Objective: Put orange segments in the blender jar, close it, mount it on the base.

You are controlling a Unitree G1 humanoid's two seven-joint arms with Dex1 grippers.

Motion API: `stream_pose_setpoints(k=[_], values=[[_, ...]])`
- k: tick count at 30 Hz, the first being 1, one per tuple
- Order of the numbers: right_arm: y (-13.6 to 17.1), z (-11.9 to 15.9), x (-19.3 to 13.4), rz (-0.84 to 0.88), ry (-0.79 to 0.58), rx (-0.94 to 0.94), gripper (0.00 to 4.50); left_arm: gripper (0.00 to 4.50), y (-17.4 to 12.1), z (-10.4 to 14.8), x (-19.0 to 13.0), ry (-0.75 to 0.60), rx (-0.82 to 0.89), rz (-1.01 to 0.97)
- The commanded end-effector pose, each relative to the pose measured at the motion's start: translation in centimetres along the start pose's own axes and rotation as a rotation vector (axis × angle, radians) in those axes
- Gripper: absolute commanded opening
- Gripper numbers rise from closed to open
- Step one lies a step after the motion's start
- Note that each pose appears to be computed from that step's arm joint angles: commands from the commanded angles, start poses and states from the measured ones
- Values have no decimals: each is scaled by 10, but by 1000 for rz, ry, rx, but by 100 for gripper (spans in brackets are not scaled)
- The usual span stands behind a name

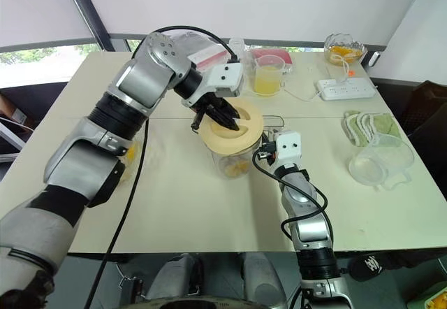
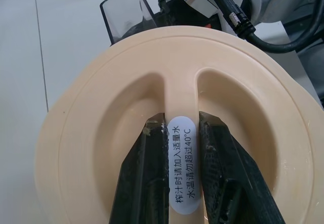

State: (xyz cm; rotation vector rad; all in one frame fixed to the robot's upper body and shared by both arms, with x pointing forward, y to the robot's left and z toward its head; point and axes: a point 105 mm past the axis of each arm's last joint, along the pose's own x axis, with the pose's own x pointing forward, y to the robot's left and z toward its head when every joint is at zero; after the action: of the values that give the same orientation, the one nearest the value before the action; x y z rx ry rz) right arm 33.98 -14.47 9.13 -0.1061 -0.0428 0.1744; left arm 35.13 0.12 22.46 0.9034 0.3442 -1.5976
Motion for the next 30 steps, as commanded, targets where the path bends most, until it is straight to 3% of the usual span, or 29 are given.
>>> stream_pose_setpoints(k=[1,16,30], values=[[-9,-23,-10,-20,97,-27,92,24,-1,-22,9,58,-93,26],[-22,-21,-6,-37,98,-38,92,24,-2,-23,42,96,-257,107],[-19,-5,-4,-1,83,-66,92,24,0,-52,46,149,-442,212]])
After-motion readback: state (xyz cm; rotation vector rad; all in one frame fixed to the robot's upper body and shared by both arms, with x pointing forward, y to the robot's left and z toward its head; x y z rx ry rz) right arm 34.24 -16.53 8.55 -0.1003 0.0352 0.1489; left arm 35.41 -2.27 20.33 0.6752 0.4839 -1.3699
